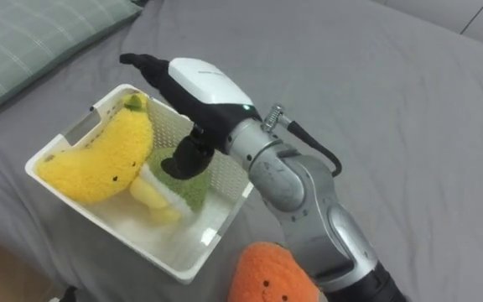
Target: Collect toys from the bed
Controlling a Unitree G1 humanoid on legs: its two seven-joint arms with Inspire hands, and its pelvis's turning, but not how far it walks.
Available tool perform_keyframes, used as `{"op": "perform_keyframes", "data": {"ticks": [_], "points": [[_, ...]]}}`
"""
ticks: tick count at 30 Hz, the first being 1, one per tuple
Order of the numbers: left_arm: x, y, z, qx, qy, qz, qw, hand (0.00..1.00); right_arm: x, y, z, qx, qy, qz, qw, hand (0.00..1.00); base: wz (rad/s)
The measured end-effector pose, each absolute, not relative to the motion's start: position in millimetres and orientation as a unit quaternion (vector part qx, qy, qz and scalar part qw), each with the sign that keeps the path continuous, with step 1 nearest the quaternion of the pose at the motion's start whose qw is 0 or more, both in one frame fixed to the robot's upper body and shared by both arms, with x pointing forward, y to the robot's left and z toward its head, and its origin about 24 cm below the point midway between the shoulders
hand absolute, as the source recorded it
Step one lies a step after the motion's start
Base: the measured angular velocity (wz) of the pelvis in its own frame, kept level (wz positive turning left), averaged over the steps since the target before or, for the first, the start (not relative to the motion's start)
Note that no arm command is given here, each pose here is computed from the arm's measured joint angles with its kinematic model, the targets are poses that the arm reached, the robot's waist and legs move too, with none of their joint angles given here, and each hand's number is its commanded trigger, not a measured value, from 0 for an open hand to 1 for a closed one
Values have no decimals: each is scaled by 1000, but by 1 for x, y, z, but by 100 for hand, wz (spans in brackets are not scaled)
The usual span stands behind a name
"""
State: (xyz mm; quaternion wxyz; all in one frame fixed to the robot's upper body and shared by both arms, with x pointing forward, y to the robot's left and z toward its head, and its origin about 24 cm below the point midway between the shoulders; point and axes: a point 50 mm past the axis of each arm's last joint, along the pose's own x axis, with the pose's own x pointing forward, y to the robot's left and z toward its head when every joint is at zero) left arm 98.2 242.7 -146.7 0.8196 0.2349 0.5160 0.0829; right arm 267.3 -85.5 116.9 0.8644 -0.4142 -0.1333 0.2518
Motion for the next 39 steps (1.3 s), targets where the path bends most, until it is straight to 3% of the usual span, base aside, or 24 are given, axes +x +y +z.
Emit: {"op": "perform_keyframes", "data": {"ticks": [13, 23, 39], "points": [[80, 245, -150, 240, 531, 115, 804, 0, 260, -149, 79, -414, -40, 131, 900, 0, -10], [70, 247, -150, 237, 538, 122, 800, 0, 229, -188, 22, -372, 89, 88, 920, 0, -8], [68, 238, -153, 229, 546, 119, 797, 0, 199, -198, -48, -353, 250, 118, 894, 0, -2]]}}
